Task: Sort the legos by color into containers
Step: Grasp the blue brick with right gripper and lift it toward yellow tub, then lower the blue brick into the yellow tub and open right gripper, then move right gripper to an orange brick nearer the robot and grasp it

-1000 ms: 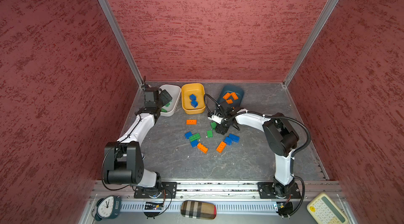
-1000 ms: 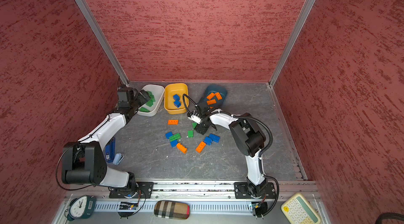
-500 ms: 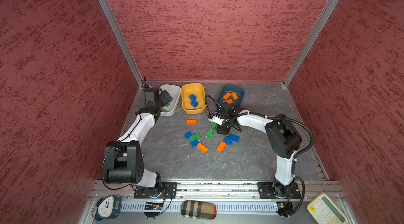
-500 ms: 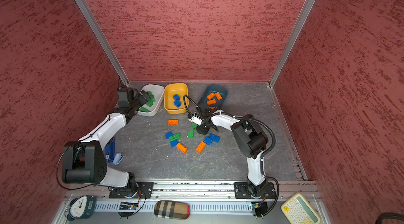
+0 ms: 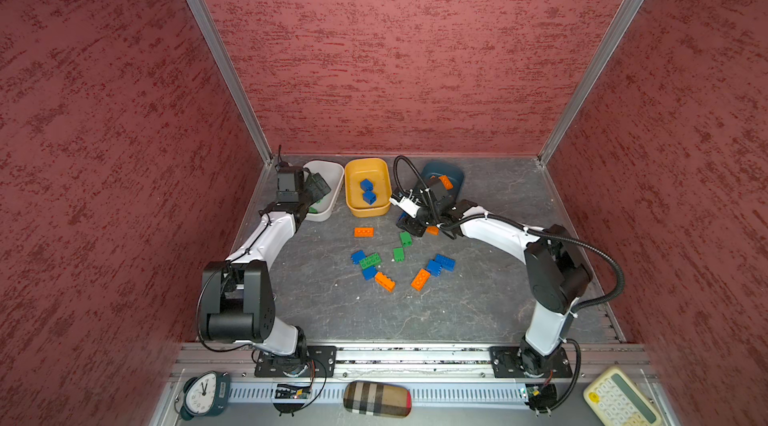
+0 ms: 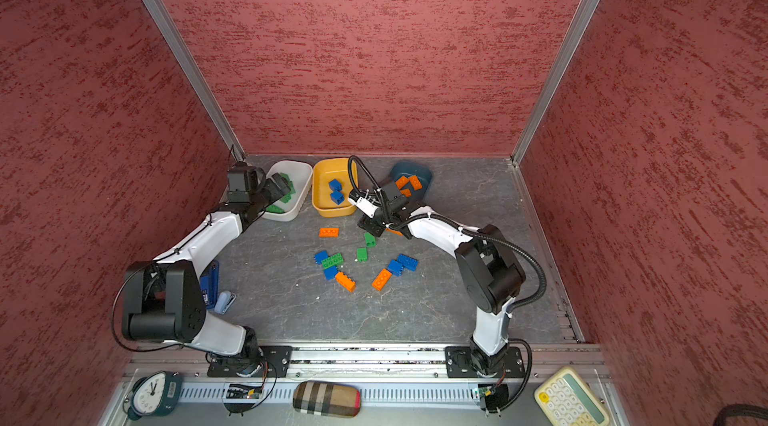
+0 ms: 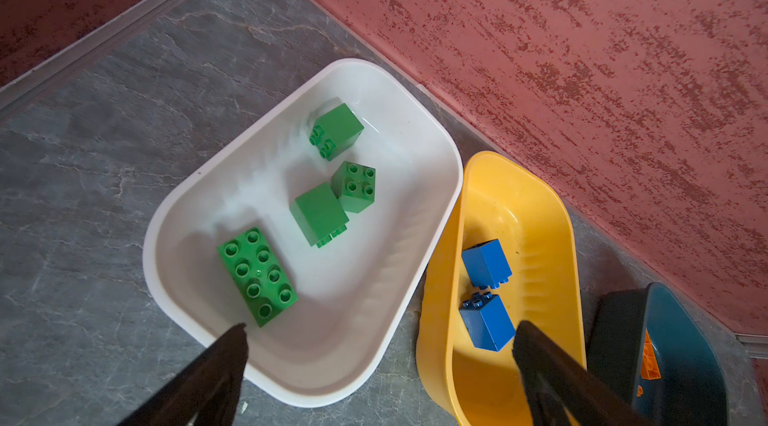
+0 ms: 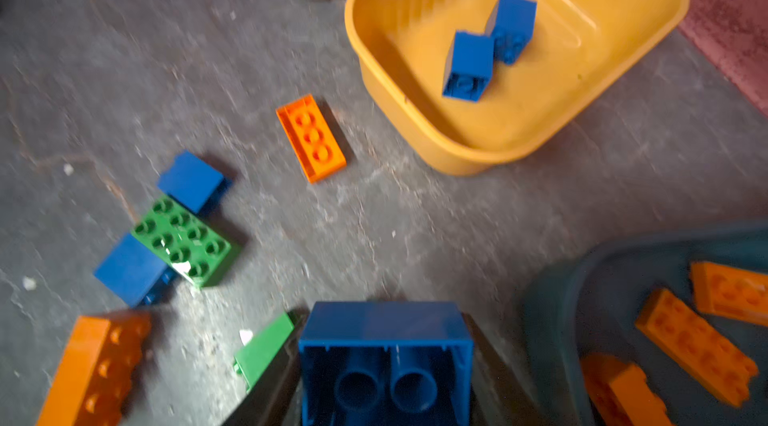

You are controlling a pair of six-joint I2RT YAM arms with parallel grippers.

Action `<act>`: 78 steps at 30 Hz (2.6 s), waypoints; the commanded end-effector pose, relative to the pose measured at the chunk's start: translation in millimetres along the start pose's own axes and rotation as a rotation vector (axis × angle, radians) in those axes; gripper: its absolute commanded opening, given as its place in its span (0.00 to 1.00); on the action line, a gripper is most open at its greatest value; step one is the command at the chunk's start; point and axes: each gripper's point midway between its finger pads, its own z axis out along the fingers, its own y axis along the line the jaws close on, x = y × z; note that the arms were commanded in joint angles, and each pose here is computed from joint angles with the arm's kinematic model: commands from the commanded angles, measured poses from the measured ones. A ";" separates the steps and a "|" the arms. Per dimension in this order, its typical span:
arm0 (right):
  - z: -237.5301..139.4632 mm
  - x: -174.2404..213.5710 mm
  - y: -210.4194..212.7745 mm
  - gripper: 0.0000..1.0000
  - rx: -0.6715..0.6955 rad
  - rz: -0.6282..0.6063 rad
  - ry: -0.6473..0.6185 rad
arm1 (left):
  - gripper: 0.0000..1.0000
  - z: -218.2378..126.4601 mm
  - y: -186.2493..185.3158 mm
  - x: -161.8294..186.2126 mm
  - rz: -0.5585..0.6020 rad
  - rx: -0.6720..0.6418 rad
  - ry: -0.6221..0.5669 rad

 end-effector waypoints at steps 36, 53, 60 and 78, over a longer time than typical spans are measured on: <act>95.4 -156.4 -41.0 0.98 0.044 0.177 -0.222 | 1.00 -23.0 -9.9 15.3 0.122 0.052 0.052; -23.5 -46.7 10.0 0.94 0.068 0.434 -0.295 | 1.00 -13.6 -50.3 71.0 0.372 -0.013 0.102; -23.5 51.0 84.2 0.81 -0.004 0.251 0.089 | 1.00 -23.6 -54.8 61.8 0.372 -0.005 0.028; 14.7 98.6 161.6 0.68 -0.011 0.072 0.231 | 1.00 -40.3 -23.7 75.5 0.267 -0.004 0.034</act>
